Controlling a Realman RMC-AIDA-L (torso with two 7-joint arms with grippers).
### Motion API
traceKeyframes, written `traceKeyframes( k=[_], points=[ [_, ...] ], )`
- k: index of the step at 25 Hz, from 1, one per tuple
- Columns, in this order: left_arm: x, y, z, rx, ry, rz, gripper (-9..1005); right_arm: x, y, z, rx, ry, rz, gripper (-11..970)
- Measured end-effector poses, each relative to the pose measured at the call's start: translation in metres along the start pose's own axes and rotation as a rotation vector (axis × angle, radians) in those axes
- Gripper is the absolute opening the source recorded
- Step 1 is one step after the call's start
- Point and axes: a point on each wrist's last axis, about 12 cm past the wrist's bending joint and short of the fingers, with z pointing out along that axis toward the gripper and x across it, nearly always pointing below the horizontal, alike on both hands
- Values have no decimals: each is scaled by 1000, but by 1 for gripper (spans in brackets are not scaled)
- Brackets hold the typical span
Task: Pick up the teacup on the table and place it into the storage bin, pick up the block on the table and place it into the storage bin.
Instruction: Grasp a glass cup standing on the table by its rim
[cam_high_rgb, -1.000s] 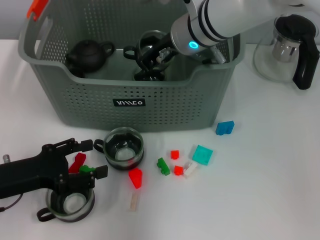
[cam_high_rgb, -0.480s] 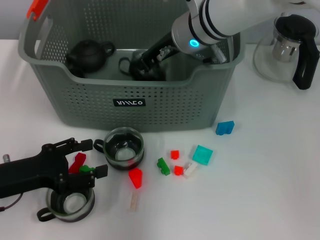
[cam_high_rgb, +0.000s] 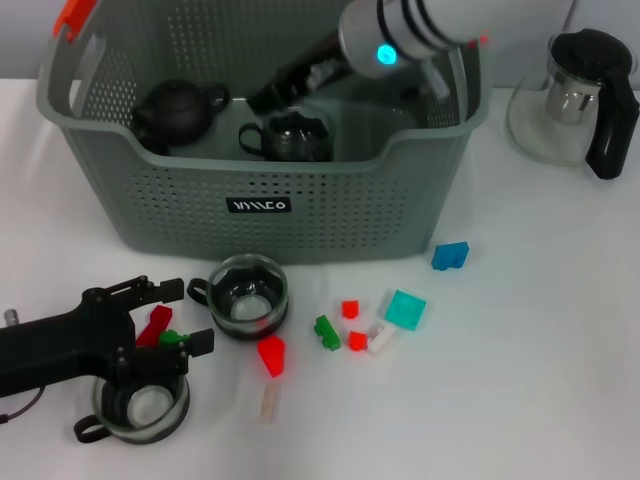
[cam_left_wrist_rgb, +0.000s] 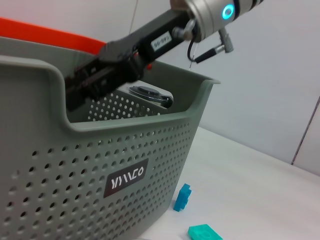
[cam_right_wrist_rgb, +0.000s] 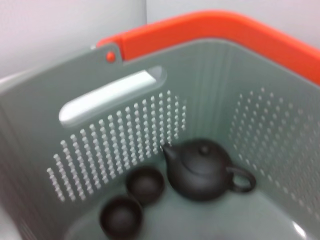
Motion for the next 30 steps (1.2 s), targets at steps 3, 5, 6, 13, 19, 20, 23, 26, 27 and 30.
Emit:
traceKeyframes(
  k=[3, 5, 6, 13, 19, 20, 23, 26, 27, 30],
  points=[
    [0, 0, 0, 2, -1, -1, 855, -13, -7, -26, -33, -111, 26, 552],
    [0, -1, -1, 2, -3, -1, 855, -17, -13, -49, -59, -196, 40, 542],
    [0, -1, 0, 3, -5, -1, 855, -15, -15, -61, -78, -249, 42, 542],
    [-2, 0, 1, 1, -11, 3, 855, 68, -28, -126, -329, -580, -2, 539],
    [-4, 1, 1, 6, -14, 8, 855, 172, -22, -153, -402, -717, -97, 536],
    [-4, 1, 1, 7, -15, 7, 855, 187, -20, -156, -398, -715, -89, 535],
    [-6, 0, -2, 23, -18, 13, 855, 231, -14, -167, -382, -656, -72, 534],
    [-9, -2, -8, 46, -14, 21, 855, 262, -11, -174, -364, -562, -60, 534],
    [-11, -4, -13, 63, -5, 20, 855, 275, -12, -176, -353, -507, -46, 534],
    [-17, -5, -24, 88, 52, -7, 854, 285, -14, -178, -344, -451, -32, 534]
  ],
)
